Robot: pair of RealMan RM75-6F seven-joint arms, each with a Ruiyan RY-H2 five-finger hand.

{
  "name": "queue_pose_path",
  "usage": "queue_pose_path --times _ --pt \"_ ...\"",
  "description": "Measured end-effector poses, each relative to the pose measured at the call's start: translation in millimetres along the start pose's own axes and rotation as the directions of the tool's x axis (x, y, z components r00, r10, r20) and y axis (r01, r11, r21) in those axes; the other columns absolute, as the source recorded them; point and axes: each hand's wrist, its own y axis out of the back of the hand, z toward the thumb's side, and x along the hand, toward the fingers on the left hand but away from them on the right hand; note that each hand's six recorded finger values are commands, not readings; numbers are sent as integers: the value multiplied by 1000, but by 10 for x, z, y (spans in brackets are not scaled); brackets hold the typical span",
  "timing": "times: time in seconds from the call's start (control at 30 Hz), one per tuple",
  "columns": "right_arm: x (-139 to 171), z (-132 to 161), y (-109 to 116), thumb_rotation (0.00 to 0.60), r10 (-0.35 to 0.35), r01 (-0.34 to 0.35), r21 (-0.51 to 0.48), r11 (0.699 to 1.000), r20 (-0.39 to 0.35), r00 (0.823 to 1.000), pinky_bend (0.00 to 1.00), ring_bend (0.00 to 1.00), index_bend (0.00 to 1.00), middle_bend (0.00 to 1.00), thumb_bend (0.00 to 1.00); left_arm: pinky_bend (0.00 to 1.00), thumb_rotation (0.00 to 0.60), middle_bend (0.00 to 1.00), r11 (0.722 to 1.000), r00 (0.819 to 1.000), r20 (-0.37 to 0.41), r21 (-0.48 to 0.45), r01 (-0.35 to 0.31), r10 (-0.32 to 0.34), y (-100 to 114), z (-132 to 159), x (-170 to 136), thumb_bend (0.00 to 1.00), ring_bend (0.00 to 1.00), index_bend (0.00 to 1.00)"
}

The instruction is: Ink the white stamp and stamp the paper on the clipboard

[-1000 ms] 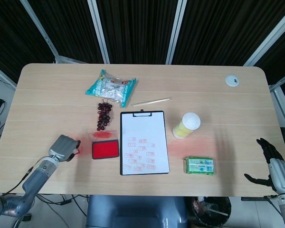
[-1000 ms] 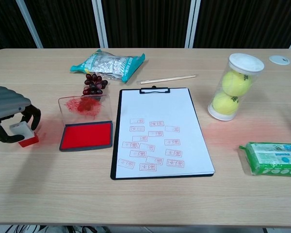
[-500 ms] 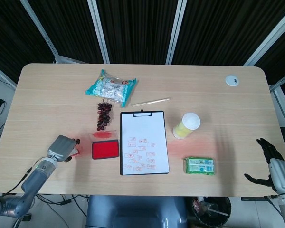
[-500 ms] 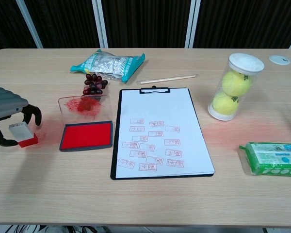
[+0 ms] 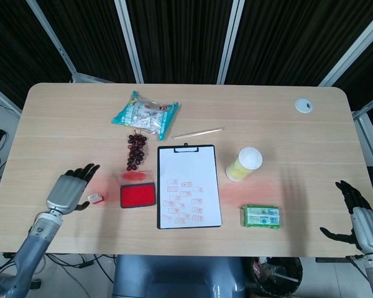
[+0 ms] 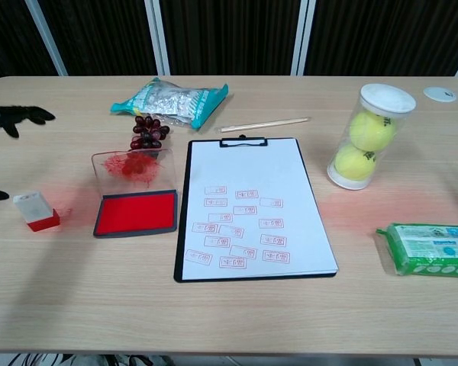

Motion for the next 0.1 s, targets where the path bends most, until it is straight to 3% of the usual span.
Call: queue_pose_path --times 0.1 --pt "7 3 0 600 -3 3 7 1000 -3 1000 135 0 68 0 178 0 600 0 993 995 -8 -50 -104 104 111 -61 -222 121 0 0"
